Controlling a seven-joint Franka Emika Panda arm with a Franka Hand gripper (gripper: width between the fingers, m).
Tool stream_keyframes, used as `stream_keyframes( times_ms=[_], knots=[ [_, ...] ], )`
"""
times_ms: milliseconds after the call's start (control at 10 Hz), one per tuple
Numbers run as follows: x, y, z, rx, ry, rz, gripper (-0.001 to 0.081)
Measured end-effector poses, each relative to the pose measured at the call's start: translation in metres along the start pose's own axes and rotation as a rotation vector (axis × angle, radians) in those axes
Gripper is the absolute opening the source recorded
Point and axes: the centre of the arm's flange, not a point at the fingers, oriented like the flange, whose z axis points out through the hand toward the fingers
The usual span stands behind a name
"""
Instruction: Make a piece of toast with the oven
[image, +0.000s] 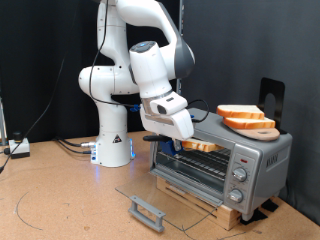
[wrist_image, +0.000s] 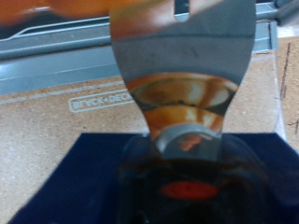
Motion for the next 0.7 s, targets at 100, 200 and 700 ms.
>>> stream_keyframes(
  times_ms=[100, 200, 700],
  knots=[
    [-0.004, -0.005, 0.005, 0.006, -0.026, -0.013, 0.0397],
    [-0.013, -0.009, 0.012, 0.014, -0.068, -0.017, 0.0397],
    [-0.050, -0.006, 0.036, -0.020, -0.130, 0.030, 0.0397]
  ],
)
